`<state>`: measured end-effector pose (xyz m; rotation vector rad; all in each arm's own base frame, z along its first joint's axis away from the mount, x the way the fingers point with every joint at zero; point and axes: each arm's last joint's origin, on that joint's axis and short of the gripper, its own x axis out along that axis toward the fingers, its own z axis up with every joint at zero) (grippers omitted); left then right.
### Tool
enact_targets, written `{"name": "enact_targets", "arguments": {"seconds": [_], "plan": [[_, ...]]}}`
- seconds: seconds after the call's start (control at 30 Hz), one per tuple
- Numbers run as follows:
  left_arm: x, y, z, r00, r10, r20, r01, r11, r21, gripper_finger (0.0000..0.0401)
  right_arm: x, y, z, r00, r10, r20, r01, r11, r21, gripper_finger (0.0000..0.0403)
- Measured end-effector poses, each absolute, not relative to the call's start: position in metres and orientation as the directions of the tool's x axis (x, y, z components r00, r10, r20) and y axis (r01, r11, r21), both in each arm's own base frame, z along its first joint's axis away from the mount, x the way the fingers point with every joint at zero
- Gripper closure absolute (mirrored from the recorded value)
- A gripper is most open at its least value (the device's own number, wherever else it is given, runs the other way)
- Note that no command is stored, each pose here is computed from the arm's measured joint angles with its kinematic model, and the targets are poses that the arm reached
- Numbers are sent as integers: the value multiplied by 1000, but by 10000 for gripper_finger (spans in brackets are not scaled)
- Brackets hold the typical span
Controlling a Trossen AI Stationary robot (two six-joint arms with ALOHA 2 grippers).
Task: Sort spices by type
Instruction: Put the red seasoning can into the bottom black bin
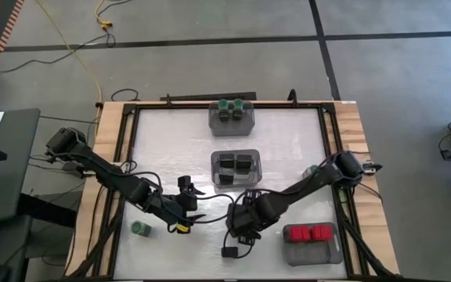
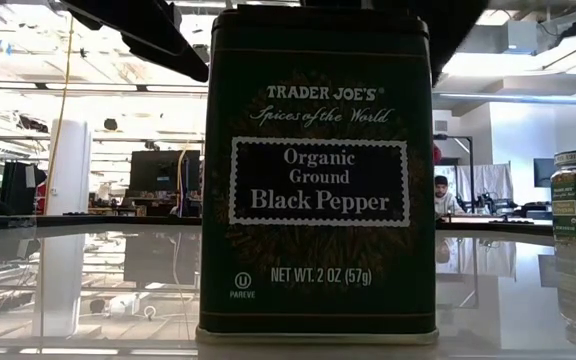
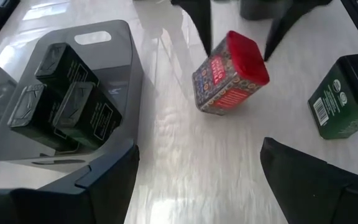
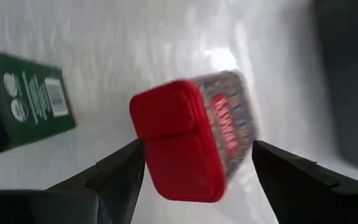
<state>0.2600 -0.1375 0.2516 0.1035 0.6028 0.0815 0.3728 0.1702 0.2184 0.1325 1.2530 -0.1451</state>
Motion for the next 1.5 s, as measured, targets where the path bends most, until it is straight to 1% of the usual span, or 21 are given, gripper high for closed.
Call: {"name": "enact_targets", "arguments": {"seconds": [0.17,0.33,0.43,0.73,0.9,1.07,1.17,1.37,1.5], "plan": [[260,-138,252,821,106,-560,-42,991,126,79,375,165,239,323,-123,-938,187,980,-64,81],[260,-138,252,822,106,-560,-43,991,125,79,378,165,247,354,-118,-928,161,985,-63,81],[260,-138,252,822,106,-560,-45,992,121,79,378,165,247,350,-120,-929,144,987,-73,81],[260,-138,252,822,106,-560,-50,992,113,79,378,165,247,351,-123,-928,16,992,-126,81],[260,-138,252,821,105,-560,-51,992,112,79,378,159,243,336,-134,-932,22,991,-135,81],[260,-139,251,814,50,-579,-11,997,71,79,381,151,240,329,-145,-933,41,989,-139,81],[260,-139,251,813,49,-581,-10,998,70,79,383,146,240,330,-148,-932,28,989,-147,81],[263,-134,251,812,65,-580,-7,995,102,79,388,139,240,349,-146,-926,-13,987,-161,81],[264,-131,251,811,72,-581,1,992,124,79,391,133,240,346,-149,-926,0,987,-159,81]]}}
